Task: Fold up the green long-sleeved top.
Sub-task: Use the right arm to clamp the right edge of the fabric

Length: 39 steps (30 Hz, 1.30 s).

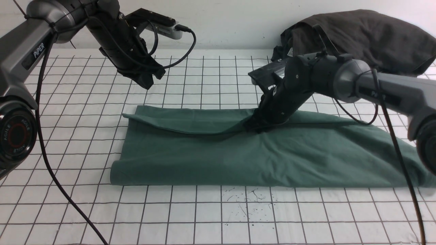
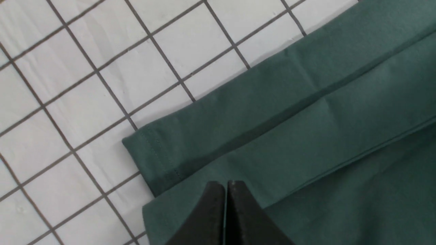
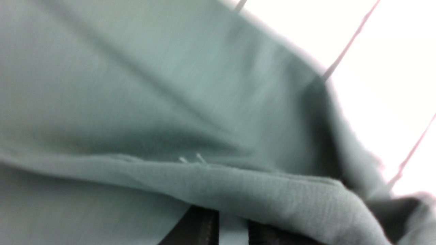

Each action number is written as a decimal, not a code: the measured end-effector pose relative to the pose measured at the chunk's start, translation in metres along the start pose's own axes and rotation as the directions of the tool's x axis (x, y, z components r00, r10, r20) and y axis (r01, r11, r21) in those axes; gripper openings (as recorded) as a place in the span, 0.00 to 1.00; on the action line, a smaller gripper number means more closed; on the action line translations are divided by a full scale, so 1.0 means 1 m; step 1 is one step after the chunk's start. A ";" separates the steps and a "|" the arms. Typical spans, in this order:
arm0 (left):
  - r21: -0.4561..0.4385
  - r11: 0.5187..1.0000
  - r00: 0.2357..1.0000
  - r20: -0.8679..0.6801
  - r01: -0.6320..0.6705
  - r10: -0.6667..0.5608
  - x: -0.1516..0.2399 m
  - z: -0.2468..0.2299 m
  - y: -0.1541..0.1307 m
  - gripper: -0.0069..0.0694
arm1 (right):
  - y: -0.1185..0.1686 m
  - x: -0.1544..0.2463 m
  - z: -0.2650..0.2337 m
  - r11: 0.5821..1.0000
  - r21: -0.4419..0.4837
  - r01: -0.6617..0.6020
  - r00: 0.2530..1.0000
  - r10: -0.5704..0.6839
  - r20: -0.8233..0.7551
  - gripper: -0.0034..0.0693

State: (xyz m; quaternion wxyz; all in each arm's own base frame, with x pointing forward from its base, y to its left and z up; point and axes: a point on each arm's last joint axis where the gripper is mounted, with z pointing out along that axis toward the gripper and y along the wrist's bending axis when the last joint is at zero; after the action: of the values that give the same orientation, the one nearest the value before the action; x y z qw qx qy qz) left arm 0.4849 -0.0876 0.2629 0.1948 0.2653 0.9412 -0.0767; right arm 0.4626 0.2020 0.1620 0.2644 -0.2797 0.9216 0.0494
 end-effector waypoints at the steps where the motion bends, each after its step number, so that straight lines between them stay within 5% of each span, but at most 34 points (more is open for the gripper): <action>1: 0.000 1.000 1.000 0.000 0.000 0.000 0.000 0.000 0.000 0.08 | -0.001 -0.001 0.000 1.000 0.002 -0.006 1.000 0.006 0.007 0.23; 7: -0.005 1.000 1.000 -0.002 -0.003 0.003 0.000 0.000 0.001 0.08 | -0.027 -0.022 -0.005 0.992 0.108 -0.064 0.984 0.045 0.172 0.23; 14: -0.004 1.000 1.000 -0.002 -0.014 0.014 0.000 0.000 0.001 0.08 | -0.061 -0.019 -0.005 0.975 0.159 -0.158 0.984 0.142 0.105 0.23; 25: -0.002 1.000 1.000 -0.001 -0.014 0.014 0.000 0.000 0.001 0.08 | -0.067 -0.041 -0.168 0.981 0.168 -0.098 0.995 0.094 0.028 0.23; 32: 0.018 1.000 1.000 -0.003 -0.008 0.008 -0.004 0.004 -0.014 0.08 | -0.090 0.039 -0.207 0.964 0.131 -0.229 0.962 0.245 -0.123 0.23; 39: 0.070 0.995 0.995 -0.064 -0.070 0.075 0.000 0.015 -0.056 0.08 | -0.108 0.137 -0.194 0.901 0.168 -0.399 0.878 0.428 -0.212 0.23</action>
State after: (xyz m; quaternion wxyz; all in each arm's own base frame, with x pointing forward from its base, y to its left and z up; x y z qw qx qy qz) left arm 0.4605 -0.1390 0.2516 0.1568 0.3081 0.9338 -0.0926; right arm 0.3355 -0.0023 0.2638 0.1487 -0.0636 0.9867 0.0148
